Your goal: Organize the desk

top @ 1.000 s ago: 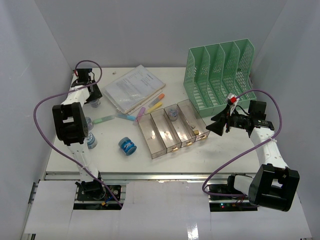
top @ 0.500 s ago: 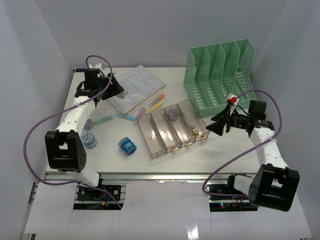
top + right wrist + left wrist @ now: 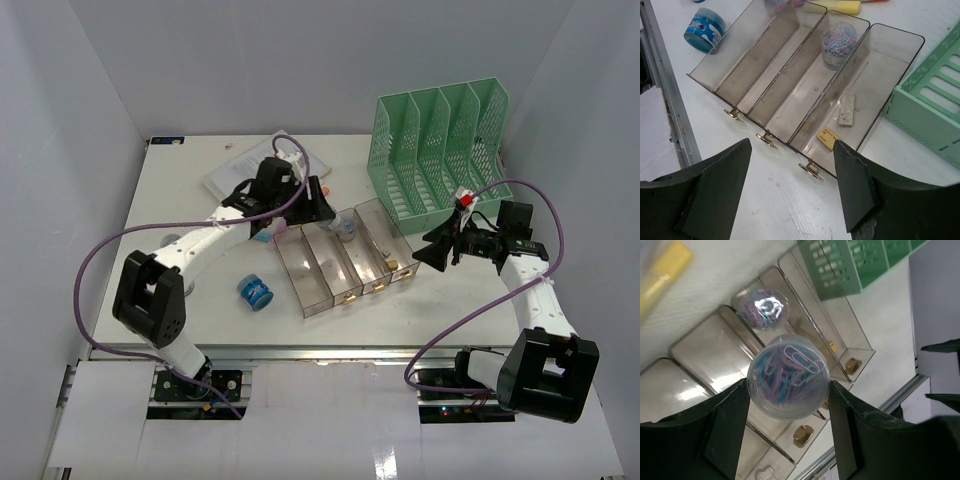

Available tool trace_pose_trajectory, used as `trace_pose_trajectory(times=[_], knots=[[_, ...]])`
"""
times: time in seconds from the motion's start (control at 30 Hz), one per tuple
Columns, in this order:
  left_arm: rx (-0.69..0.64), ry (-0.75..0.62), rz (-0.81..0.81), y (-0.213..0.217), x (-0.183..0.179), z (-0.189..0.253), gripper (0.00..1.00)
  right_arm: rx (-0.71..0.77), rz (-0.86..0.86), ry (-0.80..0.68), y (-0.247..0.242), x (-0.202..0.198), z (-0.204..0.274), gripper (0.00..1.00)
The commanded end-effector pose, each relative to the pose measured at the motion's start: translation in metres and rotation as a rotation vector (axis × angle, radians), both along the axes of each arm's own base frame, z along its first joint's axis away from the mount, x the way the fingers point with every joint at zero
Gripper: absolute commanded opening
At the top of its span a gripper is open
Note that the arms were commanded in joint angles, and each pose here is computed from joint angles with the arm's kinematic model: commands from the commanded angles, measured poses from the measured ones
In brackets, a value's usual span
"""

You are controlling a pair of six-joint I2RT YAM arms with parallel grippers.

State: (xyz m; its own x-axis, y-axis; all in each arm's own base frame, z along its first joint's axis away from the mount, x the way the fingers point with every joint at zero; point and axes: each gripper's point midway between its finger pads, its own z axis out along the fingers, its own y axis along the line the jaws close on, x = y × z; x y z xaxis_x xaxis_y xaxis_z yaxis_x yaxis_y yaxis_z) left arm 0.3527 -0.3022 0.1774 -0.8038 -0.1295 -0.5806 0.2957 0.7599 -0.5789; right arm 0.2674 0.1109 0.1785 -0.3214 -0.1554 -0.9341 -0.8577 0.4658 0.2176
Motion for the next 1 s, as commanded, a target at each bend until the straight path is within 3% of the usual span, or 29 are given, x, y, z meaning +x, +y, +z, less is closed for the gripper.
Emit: trace_pose_trajectory(times=[0.0,0.33,0.63,0.97], knots=[[0.000,-0.025,-0.043,-0.045,-0.005,-0.001,0.08,-0.002,-0.001,-0.035,-0.002,0.004,0.011,0.73],[0.081,-0.061,-0.085,-0.098,-0.003,-0.022,0.10,0.003,0.004,-0.033,-0.002,0.003,0.012,0.73],[0.225,-0.099,-0.055,-0.092,-0.002,-0.040,0.12,0.004,0.007,-0.037,-0.002,0.003,0.013,0.73],[0.268,-0.156,-0.044,-0.080,-0.004,-0.025,0.12,0.005,0.006,-0.033,-0.002,0.003,0.012,0.73]])
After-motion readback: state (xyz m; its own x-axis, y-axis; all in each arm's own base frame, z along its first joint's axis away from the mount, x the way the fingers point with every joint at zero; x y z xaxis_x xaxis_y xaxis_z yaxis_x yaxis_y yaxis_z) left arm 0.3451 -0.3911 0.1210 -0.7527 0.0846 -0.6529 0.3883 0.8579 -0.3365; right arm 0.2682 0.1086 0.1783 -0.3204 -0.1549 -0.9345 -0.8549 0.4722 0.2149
